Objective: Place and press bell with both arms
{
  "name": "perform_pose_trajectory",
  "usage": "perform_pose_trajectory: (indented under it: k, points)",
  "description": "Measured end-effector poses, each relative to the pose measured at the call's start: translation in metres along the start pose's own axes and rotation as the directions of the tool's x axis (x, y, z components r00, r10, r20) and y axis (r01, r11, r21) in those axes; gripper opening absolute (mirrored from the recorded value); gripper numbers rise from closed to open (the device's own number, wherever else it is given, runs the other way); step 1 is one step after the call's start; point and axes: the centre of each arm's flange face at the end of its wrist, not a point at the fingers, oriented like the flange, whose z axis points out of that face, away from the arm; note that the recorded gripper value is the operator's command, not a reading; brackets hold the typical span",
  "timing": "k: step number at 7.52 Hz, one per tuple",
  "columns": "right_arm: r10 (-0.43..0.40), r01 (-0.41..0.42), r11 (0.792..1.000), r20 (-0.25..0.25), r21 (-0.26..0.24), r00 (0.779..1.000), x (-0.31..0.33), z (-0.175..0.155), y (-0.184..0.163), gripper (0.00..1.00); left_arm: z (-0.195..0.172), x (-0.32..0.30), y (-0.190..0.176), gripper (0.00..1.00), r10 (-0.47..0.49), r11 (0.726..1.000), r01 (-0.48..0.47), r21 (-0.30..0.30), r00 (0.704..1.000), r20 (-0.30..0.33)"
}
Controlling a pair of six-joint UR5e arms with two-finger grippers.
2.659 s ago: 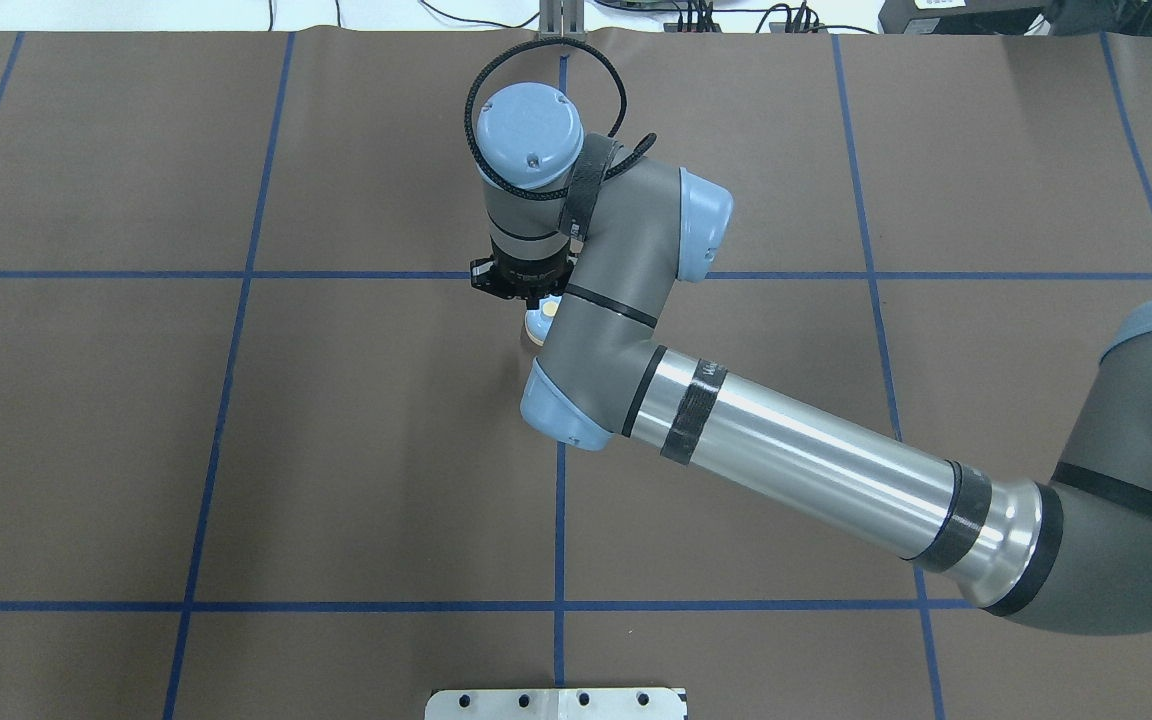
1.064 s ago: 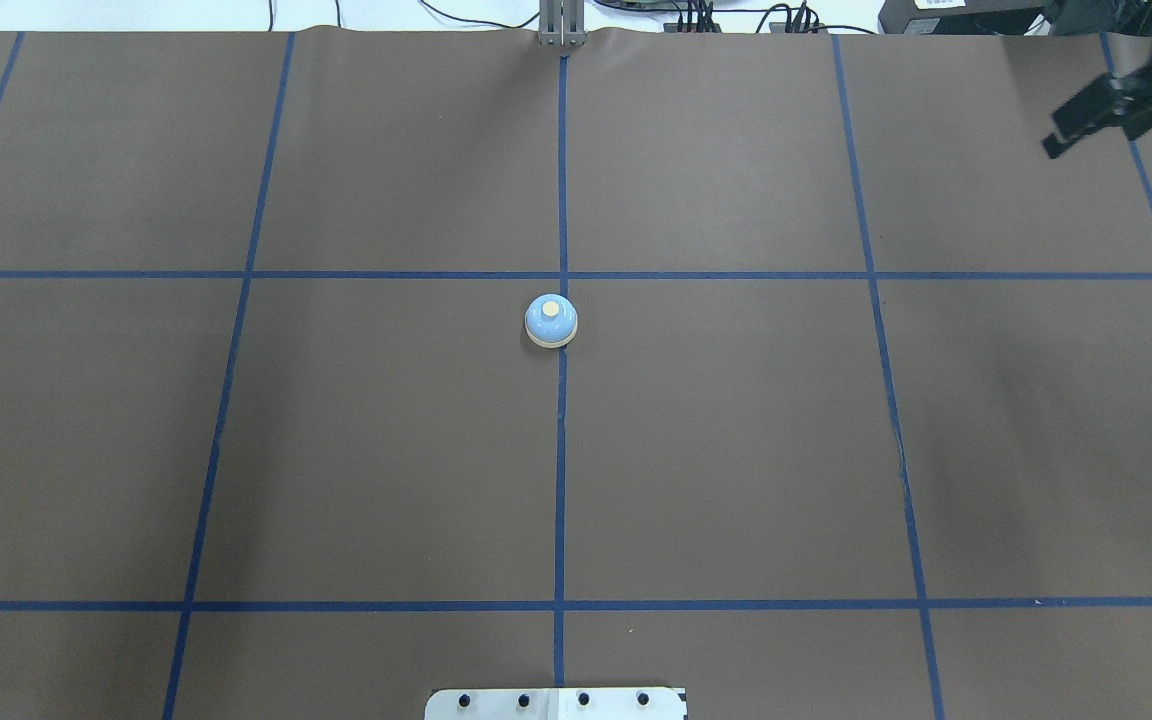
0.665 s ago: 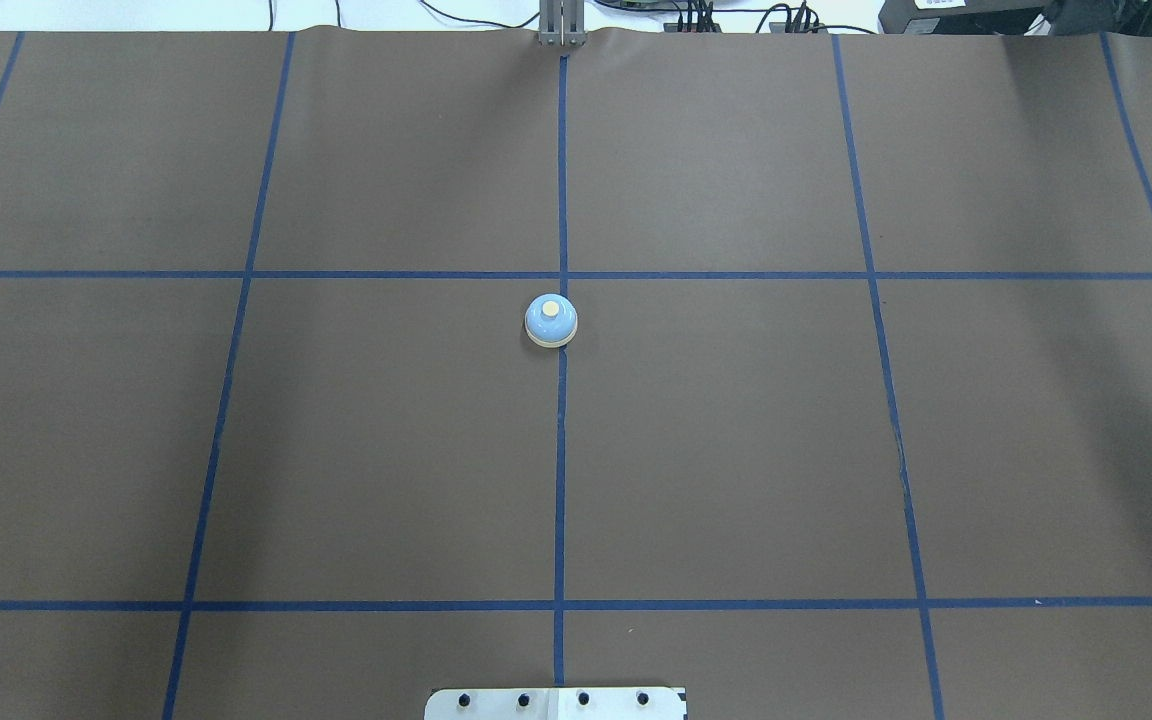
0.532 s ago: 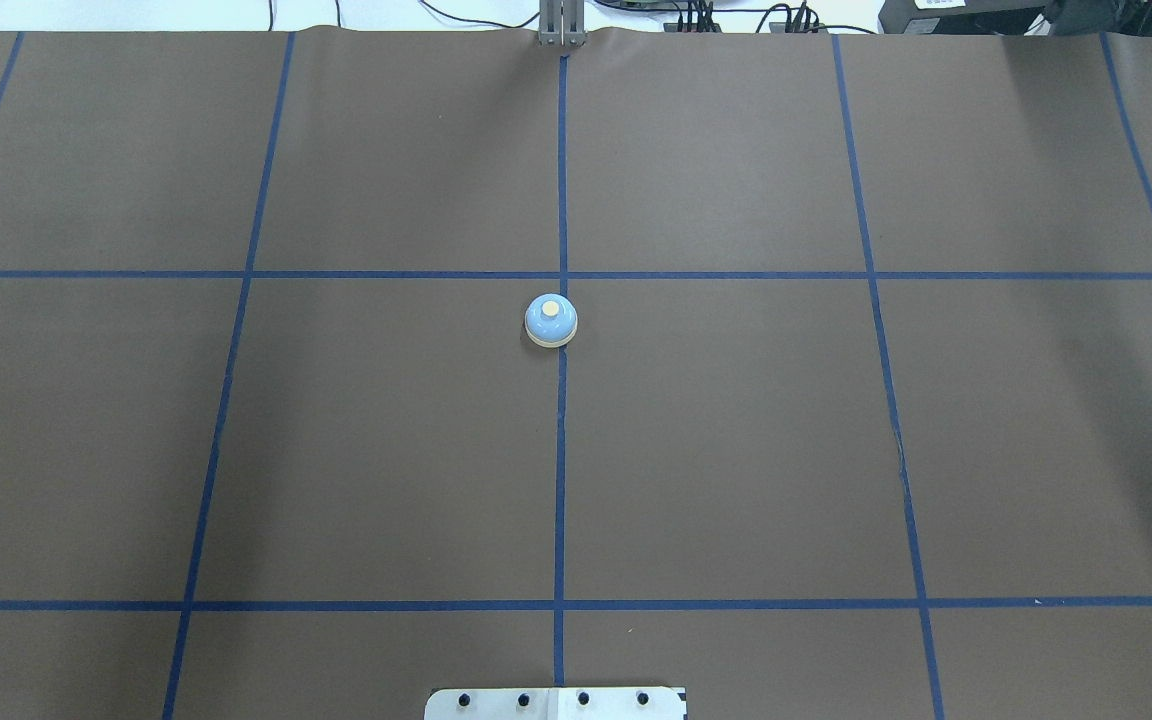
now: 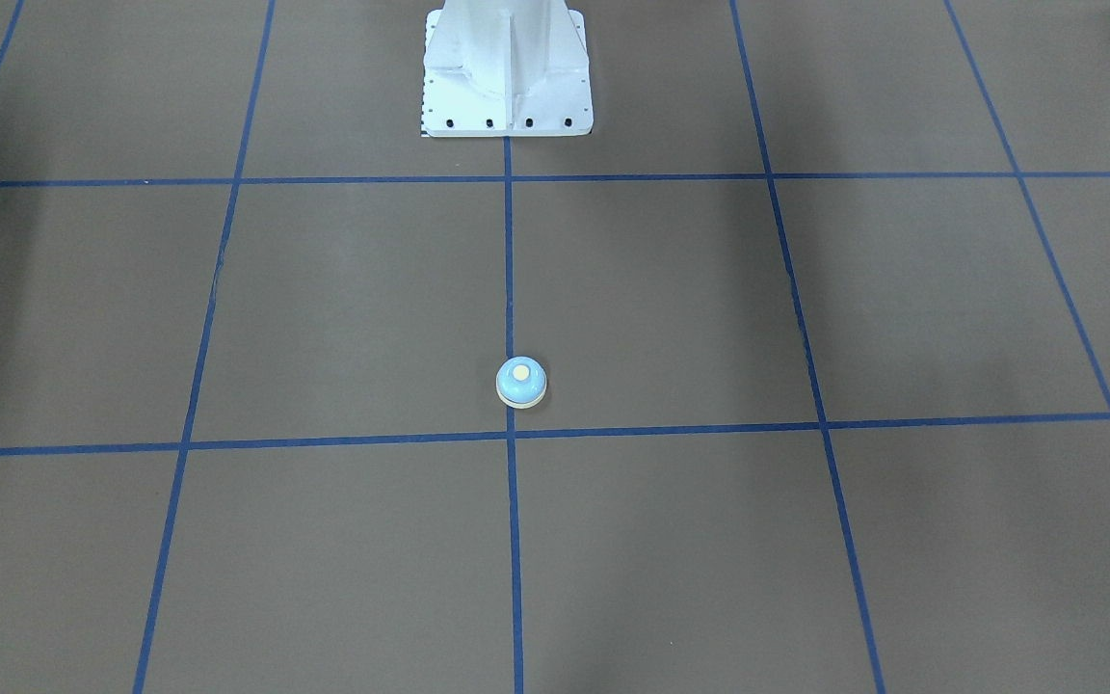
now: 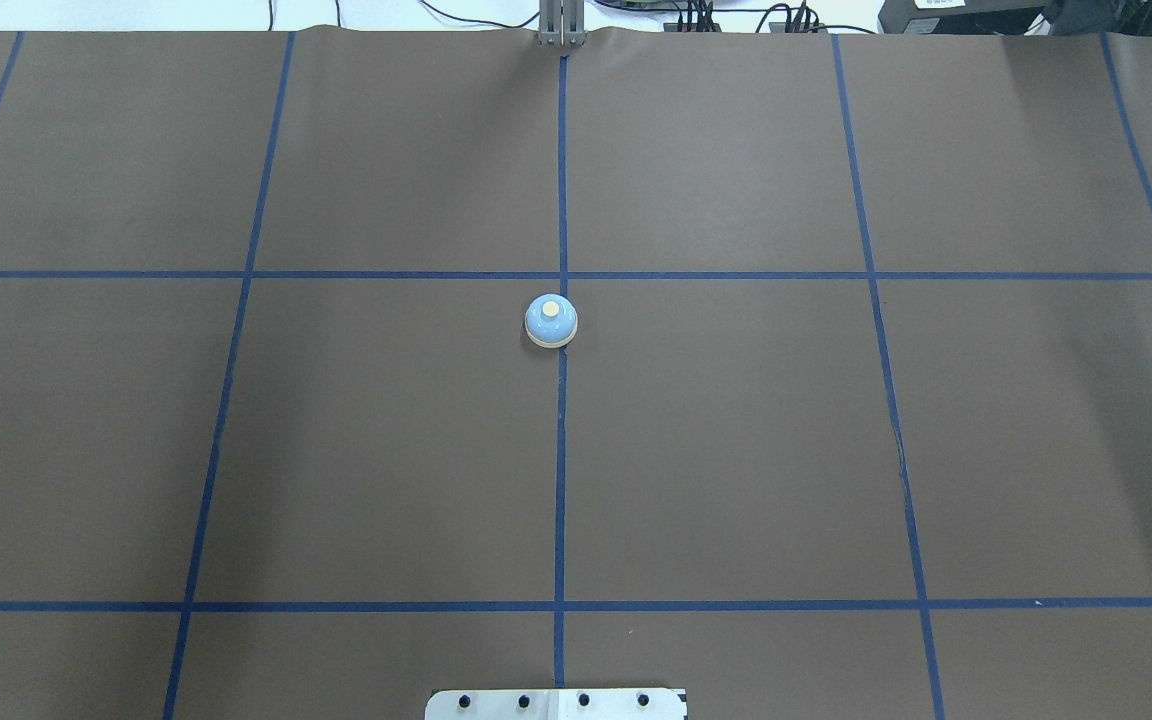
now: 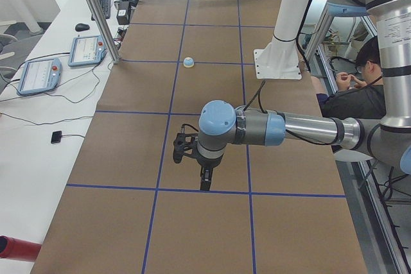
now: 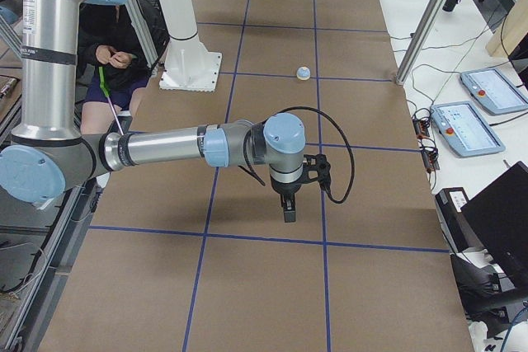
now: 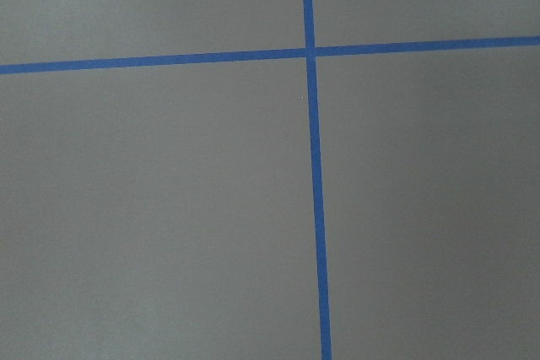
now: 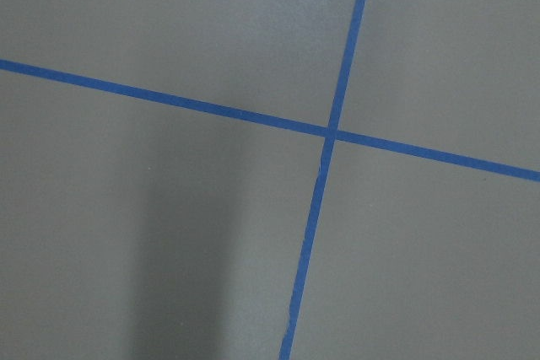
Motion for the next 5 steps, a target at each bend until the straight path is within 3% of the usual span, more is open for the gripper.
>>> perform_pose_trajectory:
  k: [5]
  points:
    - [0.009, -0.009, 1.000, 0.008, -0.001, 1.000, -0.0017, 0.0009, -0.0003, 1.00, 0.0004, -0.0026, 0.0061, 1.00, -0.010, 1.000, 0.010, -0.003, 1.000, 0.003]
